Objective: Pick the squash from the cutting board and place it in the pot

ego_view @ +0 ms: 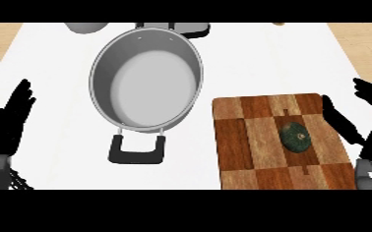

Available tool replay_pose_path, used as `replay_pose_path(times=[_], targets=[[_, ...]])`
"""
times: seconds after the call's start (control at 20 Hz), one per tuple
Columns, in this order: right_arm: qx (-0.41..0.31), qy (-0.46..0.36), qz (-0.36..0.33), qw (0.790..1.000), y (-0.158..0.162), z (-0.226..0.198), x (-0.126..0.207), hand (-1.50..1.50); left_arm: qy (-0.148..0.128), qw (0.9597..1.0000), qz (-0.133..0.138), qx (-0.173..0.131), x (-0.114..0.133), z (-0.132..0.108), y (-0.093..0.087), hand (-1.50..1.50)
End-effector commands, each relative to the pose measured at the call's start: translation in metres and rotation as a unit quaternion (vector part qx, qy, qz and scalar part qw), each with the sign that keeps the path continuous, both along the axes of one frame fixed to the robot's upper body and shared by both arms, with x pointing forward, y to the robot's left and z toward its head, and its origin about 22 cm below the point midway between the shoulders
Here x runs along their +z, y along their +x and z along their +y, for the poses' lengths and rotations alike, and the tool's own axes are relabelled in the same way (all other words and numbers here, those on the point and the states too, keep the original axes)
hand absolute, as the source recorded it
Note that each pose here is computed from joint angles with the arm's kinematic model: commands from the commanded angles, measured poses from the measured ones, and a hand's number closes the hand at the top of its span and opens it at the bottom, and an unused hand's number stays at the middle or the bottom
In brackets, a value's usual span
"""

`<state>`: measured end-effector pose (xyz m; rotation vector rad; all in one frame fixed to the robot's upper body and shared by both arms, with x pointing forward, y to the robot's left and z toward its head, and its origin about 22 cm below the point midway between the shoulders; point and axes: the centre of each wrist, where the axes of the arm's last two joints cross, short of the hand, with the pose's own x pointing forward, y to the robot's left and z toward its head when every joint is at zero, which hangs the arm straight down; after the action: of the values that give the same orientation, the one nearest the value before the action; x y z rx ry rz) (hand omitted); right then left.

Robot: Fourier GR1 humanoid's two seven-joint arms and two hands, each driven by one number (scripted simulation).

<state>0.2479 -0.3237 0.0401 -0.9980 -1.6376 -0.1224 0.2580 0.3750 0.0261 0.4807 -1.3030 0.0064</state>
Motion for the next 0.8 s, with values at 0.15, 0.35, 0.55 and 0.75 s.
replay_pose_path(times=[0.15,0.35,0.55,0.75], targets=[[-0.136,-0.097,-0.035,0.985,-0.036,0.056,-0.042,-1.50,0.032,0.9970,0.070,-0.007,-0.012,-0.023,-0.001,0.00],[-0.140,-0.112,0.082,0.980,-0.063,0.056,-0.039,-1.50,0.037,0.9961,0.080,-0.008,-0.010,-0.023,0.005,0.00],[-0.158,-0.131,0.195,0.959,-0.077,0.052,-0.033,-1.50,0.040,0.9962,0.078,-0.005,-0.002,-0.016,0.012,0.00],[-0.154,-0.130,0.287,0.936,-0.075,0.067,-0.007,-1.50,0.039,0.9964,0.075,-0.008,-0.002,-0.026,0.018,0.00]])
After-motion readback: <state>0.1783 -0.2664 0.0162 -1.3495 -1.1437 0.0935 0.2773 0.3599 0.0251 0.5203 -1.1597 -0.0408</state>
